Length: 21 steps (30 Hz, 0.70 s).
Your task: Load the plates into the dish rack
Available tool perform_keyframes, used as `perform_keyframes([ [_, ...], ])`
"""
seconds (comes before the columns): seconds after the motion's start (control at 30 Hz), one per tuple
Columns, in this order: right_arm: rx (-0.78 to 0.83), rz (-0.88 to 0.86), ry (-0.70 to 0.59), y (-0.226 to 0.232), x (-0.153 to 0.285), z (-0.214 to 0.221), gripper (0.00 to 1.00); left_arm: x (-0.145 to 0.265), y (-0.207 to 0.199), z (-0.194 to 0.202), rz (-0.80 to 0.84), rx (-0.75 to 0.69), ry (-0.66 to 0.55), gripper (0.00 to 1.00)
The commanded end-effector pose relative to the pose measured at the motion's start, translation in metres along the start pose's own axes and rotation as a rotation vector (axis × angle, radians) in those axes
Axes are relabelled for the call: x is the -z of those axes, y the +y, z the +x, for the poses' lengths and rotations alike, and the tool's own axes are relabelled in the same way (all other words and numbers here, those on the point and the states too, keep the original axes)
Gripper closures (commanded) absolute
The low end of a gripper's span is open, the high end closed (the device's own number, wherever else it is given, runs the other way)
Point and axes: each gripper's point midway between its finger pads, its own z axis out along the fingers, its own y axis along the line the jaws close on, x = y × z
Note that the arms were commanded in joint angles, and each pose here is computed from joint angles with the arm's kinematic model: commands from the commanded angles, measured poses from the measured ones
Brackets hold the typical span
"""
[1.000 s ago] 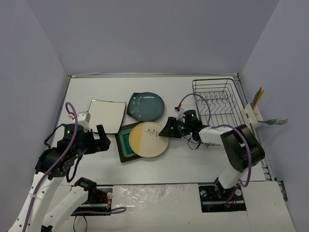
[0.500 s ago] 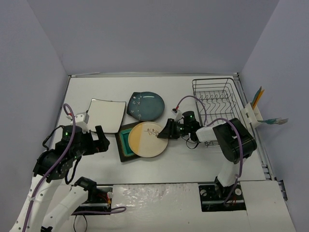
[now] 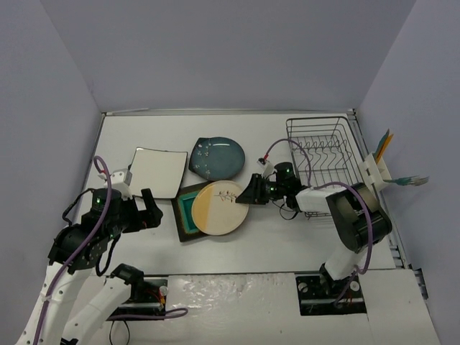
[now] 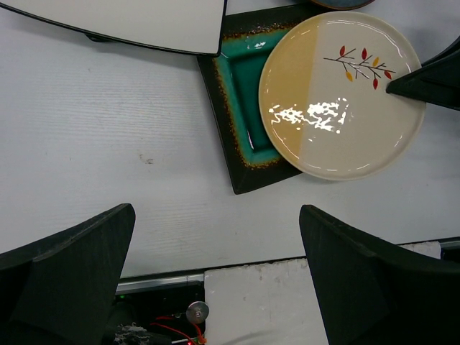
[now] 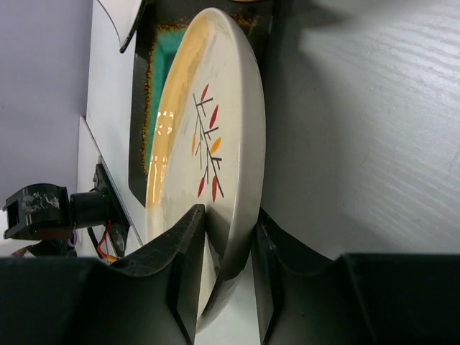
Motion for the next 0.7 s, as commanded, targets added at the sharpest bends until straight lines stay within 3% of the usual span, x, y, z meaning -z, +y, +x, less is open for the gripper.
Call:
perform_keyframes([
  [0.0,0.169,-0.034,-0.058,0.046,0.023,-0.035,1.0,0.005,-0.009,-0.017,0.029,0.0,-0.049,0.03],
  [0.1,0.21,0.029,-0.035,0.054,0.035,-0.037,1.0,0.007,-0.009,-0.023,0.019,-0.002,-0.068,0.03],
  [0.33,0.464,0.126,-0.273,0.125,0.109,-0.104,1.0,0.002,-0.012,-0.034,0.018,-0.042,-0.08,0.03],
  [0.67,0.764,0.567,-0.572,0.169,0.247,-0.199,1.0,-0.017,-0.013,-0.047,0.0,-0.104,-0.096,0.03],
])
